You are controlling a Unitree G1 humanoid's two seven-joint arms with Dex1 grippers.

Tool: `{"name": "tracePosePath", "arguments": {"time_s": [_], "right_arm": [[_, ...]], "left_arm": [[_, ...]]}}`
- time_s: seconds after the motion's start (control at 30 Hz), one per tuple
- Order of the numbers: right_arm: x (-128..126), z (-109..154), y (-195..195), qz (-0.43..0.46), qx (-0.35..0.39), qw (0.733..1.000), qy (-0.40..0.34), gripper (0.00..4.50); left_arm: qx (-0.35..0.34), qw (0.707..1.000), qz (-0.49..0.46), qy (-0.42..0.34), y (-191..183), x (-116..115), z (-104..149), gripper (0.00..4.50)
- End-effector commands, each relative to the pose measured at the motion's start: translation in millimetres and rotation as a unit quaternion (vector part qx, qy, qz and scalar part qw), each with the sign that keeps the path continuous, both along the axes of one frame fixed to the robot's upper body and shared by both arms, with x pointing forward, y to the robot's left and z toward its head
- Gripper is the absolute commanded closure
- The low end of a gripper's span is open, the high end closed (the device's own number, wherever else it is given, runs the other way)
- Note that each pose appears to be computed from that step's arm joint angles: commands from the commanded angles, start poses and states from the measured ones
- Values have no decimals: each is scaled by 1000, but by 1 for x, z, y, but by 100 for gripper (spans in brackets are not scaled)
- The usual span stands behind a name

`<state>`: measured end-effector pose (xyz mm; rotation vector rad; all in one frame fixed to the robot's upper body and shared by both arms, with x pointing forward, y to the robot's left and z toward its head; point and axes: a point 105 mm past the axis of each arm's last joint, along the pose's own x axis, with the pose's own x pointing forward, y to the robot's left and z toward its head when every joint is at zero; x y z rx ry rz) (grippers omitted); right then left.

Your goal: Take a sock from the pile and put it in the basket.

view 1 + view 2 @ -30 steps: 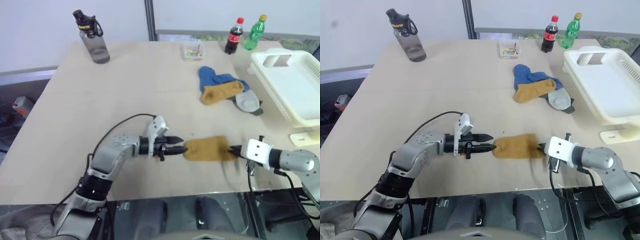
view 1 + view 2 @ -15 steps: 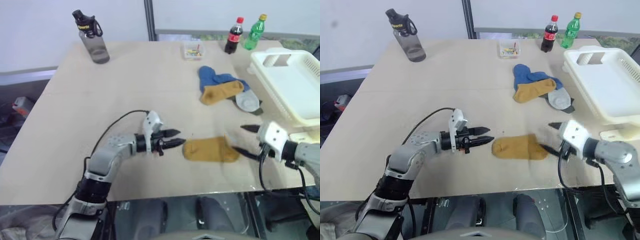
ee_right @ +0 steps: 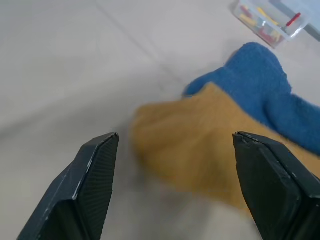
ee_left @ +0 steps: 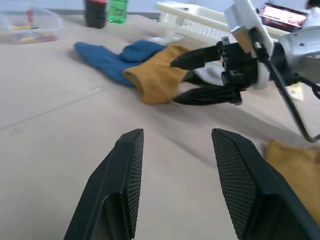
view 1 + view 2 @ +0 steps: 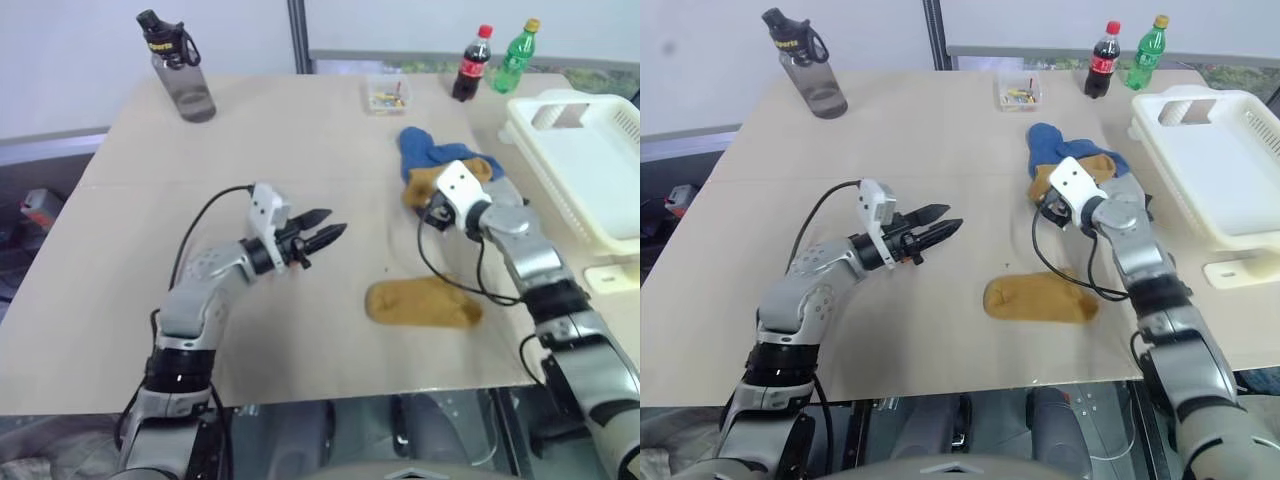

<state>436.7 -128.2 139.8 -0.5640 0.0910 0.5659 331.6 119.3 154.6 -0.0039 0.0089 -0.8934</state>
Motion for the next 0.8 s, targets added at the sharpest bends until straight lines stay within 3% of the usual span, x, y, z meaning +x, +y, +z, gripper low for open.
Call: {"name": "tracePosePath", "arguments": {"time_s": [0.03, 0.1, 0.2, 0.3, 0.5, 0.6, 0.8], "right_arm": [[12, -4, 0, -21, 14, 1000, -3, 126], [13, -12, 2, -17, 10, 1000, 10, 197], [12, -16, 8, -4, 26, 999, 21, 353], [9, -15, 13, 13, 35, 999, 22, 440], [-5, -4, 33, 65, 103, 991, 50, 440], [-35, 4, 60, 136, 167, 971, 105, 440], [-100, 7, 119, 225, 218, 933, 177, 440]], "left_arm": [[-9, 999, 9, -35, 3, -9, 18, 218], [-11, 999, 18, -37, 5, -12, 20, 218], [-12, 999, 31, -36, 10, -14, 20, 218], [-13, 999, 37, -34, 11, -15, 18, 218], [-15, 998, 45, -28, 16, -12, 14, 218], [-14, 998, 50, -22, 22, -11, 11, 218], [27, 997, 76, -4, 52, -8, -11, 218]]}}
